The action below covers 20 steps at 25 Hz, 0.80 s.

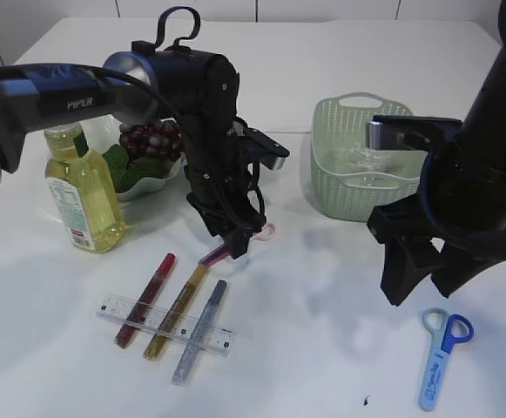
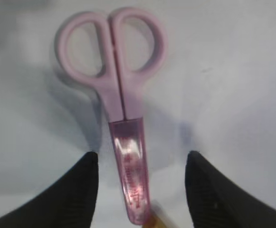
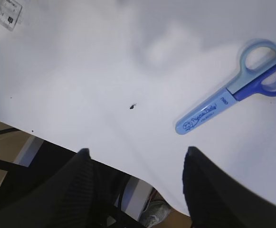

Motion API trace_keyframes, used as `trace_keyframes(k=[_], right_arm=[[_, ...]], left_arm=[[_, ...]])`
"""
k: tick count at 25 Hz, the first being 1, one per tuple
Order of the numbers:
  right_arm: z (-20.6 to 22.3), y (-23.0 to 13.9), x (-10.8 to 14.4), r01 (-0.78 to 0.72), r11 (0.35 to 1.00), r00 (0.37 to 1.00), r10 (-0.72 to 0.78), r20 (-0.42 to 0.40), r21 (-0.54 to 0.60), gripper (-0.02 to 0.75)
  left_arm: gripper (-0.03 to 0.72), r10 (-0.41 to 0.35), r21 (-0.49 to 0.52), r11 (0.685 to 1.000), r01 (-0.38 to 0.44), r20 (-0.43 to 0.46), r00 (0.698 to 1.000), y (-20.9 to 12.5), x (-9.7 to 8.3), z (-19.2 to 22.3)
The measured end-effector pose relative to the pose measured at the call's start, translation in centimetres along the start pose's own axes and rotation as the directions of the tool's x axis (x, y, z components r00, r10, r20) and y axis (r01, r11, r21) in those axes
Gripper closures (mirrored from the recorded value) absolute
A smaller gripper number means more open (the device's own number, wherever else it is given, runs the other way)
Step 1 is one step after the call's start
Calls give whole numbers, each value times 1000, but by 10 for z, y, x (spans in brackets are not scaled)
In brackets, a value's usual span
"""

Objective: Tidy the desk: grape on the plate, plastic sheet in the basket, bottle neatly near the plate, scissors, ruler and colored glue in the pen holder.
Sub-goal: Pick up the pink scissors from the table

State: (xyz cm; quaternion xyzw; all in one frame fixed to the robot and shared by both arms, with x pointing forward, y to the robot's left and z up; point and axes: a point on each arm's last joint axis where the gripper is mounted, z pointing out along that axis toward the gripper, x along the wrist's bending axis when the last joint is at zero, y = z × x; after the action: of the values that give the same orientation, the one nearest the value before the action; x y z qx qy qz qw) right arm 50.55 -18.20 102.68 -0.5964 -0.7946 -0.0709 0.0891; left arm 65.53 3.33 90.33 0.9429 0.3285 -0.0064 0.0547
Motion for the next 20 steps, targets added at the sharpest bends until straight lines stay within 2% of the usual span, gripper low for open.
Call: trace_keyframes(k=[20], right_arm=[[0, 0, 0, 11, 1000, 1000, -11, -3, 0, 263]], left_arm=[[270, 0, 6, 1000, 0, 1, 1000, 1, 2, 15]])
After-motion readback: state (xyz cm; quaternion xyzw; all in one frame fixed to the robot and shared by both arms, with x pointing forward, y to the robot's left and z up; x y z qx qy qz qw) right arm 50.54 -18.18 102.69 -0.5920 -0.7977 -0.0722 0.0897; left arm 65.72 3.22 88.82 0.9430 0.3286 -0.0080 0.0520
